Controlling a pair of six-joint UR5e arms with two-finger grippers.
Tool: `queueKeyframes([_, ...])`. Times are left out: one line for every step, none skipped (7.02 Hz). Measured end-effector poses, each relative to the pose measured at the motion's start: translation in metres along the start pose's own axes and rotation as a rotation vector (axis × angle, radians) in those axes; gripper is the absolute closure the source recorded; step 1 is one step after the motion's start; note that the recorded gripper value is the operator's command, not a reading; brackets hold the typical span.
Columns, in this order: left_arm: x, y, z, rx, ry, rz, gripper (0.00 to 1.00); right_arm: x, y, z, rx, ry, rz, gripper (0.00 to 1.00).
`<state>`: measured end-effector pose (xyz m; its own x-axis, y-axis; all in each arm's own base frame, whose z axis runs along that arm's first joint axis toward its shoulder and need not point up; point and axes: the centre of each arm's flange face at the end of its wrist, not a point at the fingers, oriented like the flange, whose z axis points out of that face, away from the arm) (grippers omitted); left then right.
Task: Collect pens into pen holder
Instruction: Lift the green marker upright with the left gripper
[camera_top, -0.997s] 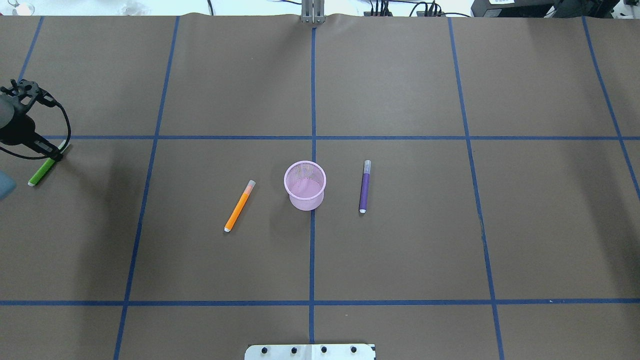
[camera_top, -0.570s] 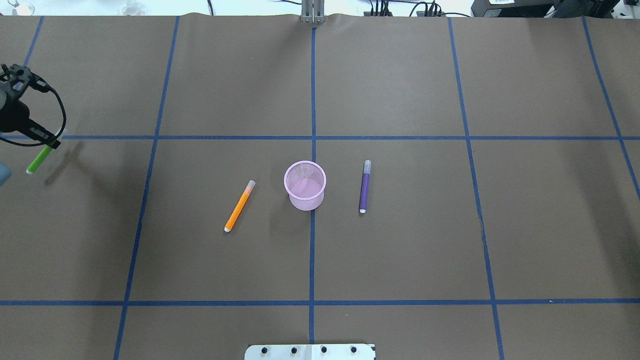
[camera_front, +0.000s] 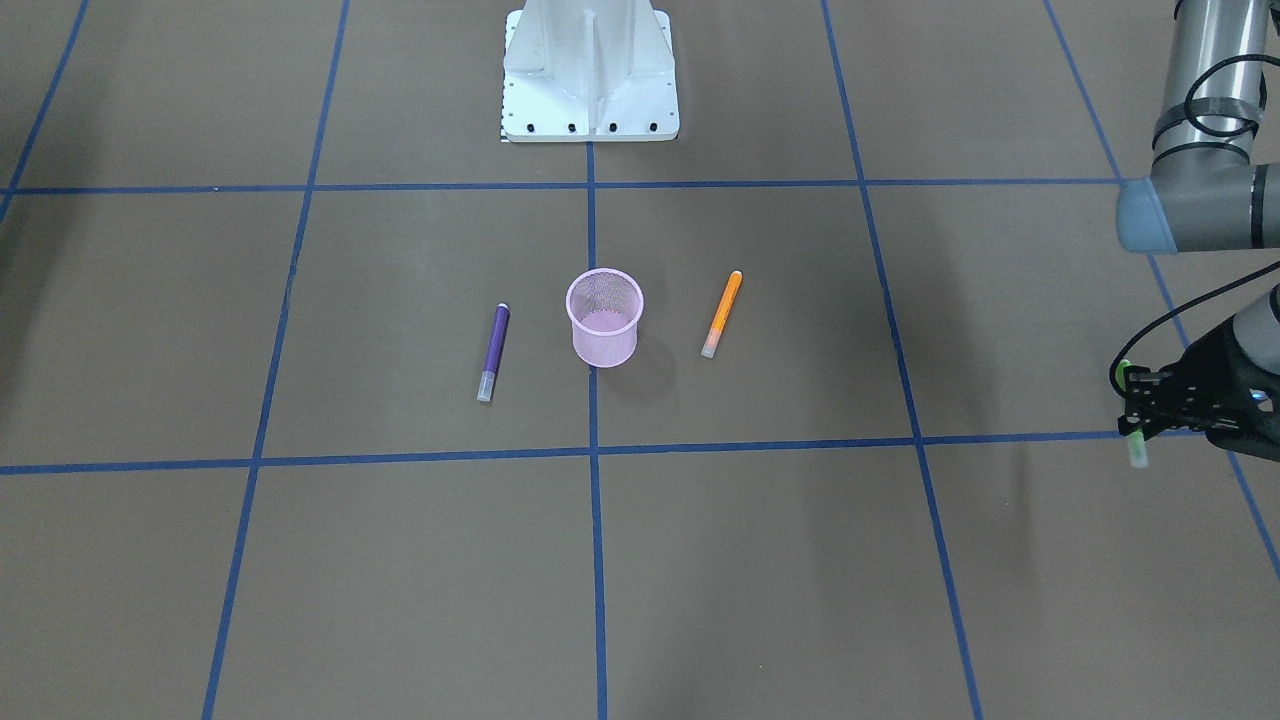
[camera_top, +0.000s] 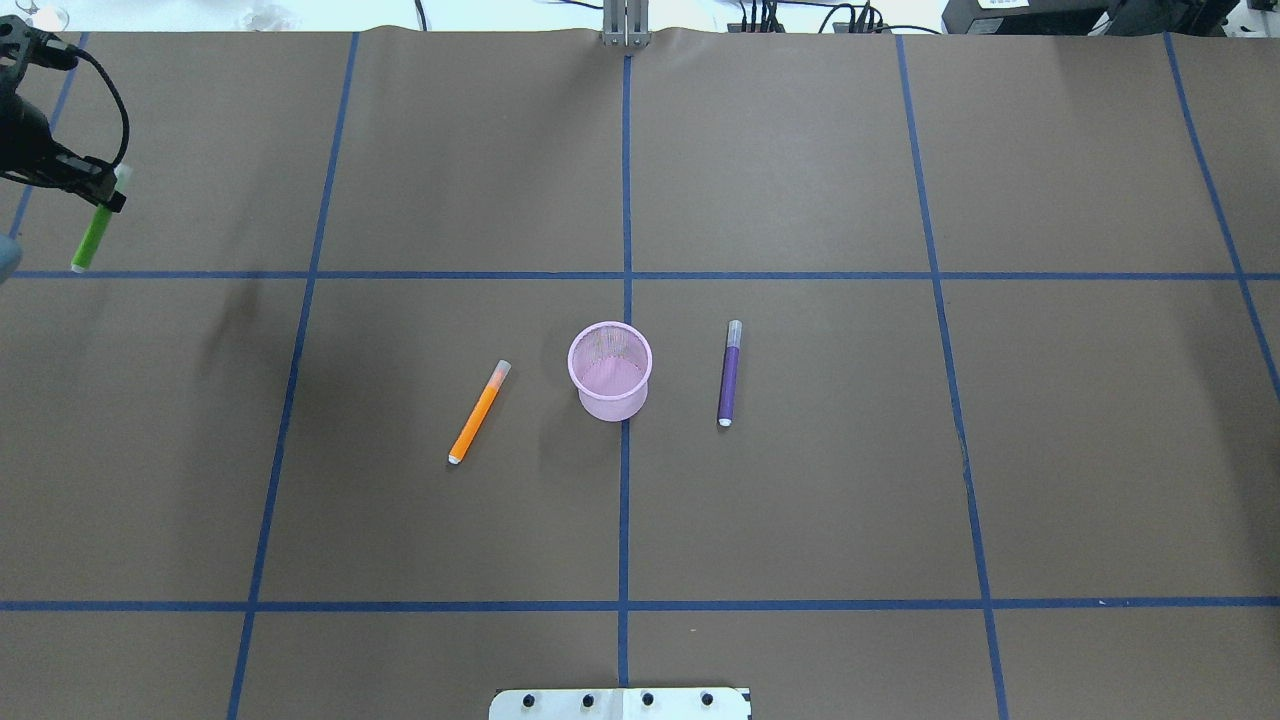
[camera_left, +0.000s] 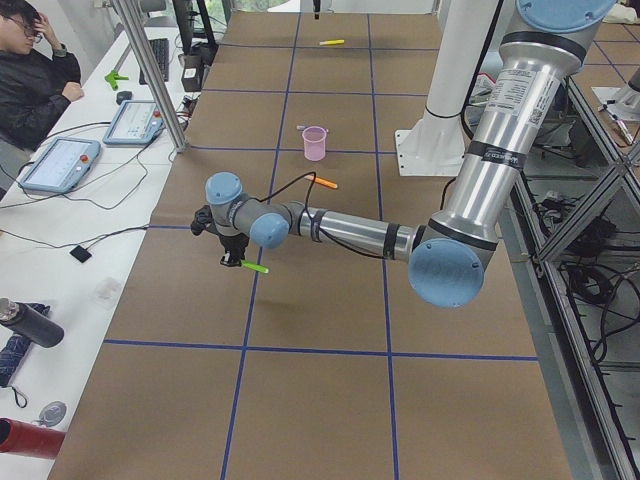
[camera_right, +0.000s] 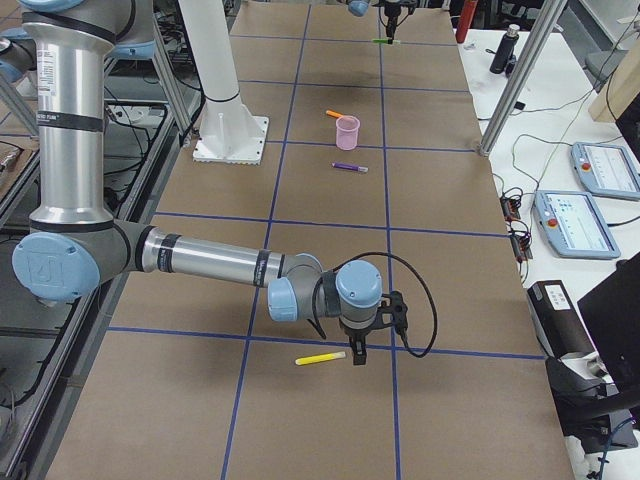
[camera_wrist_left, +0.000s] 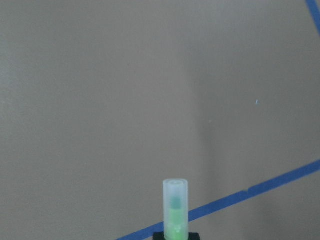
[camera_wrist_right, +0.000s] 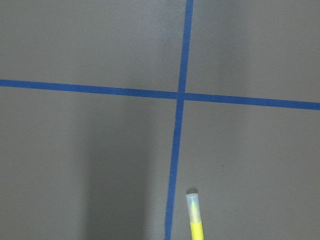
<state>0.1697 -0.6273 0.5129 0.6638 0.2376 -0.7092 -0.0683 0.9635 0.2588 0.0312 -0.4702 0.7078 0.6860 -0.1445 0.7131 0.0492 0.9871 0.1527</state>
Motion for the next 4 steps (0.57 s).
queueKeyframes([0.018, -0.007, -0.018, 0.033, 0.018, -0.061, 1.0, -0.004, 0.001, 0.02, -0.013, 0.007, -0.038, 0.01])
queueKeyframes([0.036, -0.013, -0.034, 0.062, 0.036, -0.107, 1.0, -0.012, 0.001, 0.04, -0.042, 0.035, -0.075, 0.01])
queueKeyframes([0.05, -0.017, -0.048, 0.086, 0.051, -0.137, 1.0, -0.02, 0.001, 0.055, -0.068, 0.069, -0.105, 0.01])
queueKeyframes([0.059, -0.02, -0.056, 0.1, 0.061, -0.152, 1.0, -0.022, 0.003, 0.066, -0.088, 0.084, -0.118, 0.01])
